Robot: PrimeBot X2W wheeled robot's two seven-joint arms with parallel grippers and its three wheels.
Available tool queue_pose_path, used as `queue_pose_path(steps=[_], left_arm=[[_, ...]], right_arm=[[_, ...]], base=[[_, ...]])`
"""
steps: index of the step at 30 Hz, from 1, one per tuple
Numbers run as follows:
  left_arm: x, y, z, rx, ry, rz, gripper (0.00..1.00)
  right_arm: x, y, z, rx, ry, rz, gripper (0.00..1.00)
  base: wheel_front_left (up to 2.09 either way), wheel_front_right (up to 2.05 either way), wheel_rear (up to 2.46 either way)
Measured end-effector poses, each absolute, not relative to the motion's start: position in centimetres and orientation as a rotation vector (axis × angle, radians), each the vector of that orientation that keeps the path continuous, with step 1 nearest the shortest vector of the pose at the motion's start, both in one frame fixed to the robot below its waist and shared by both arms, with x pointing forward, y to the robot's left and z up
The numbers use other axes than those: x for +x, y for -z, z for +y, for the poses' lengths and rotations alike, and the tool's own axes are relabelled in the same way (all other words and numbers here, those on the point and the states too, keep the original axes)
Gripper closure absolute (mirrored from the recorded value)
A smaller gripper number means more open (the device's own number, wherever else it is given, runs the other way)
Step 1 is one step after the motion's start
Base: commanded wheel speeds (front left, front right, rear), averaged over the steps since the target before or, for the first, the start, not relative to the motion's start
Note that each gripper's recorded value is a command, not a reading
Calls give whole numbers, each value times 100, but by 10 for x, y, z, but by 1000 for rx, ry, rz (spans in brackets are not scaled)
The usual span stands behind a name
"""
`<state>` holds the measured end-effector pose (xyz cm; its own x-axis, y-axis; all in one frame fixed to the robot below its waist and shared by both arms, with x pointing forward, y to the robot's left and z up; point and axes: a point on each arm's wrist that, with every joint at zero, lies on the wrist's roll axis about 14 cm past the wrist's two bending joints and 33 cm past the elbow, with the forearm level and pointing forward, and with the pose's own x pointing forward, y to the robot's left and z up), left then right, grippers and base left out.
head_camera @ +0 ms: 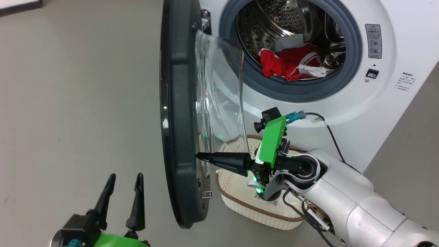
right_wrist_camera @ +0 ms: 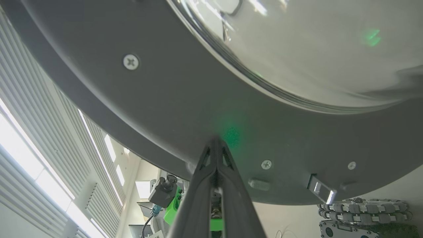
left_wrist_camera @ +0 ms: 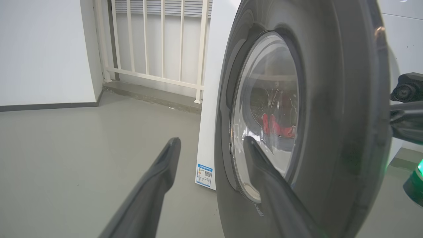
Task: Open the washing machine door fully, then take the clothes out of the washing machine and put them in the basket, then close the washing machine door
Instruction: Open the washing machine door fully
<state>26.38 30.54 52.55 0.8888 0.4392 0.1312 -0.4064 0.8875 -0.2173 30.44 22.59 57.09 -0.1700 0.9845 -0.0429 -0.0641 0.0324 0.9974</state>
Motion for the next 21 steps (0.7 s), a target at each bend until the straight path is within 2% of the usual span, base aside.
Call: queue_pose_path(steps=[4, 5, 7, 8, 9, 13, 21], left_arm=[[264, -526, 305, -189, -440, -180, 0], [264, -525, 305, -191, -440, -180, 0], [264, -525, 304, -194, -438, -181, 0], [264, -526, 304, -196, -437, -183, 0], [264, -526, 304, -196, -436, -184, 0], [264, -524, 302, -200, -431, -182, 0], [263, -519, 297, -206, -416, -172, 0]], right_arm=[[307, -570, 226, 1056, -1320, 1294, 100], [307, -570, 225, 1055, -1318, 1290, 78], [309, -571, 225, 1055, -1309, 1271, 25], [311, -572, 225, 1051, -1306, 1259, 25], [312, -573, 225, 1045, -1305, 1243, 0], [323, -573, 219, 1004, -1274, 1131, 0], [355, -549, 184, 835, -1126, 848, 0]], base=[[0, 0, 0], [0, 0, 0], [0, 0, 0], [0, 0, 0], [0, 0, 0], [0, 0, 0], [0, 0, 0]])
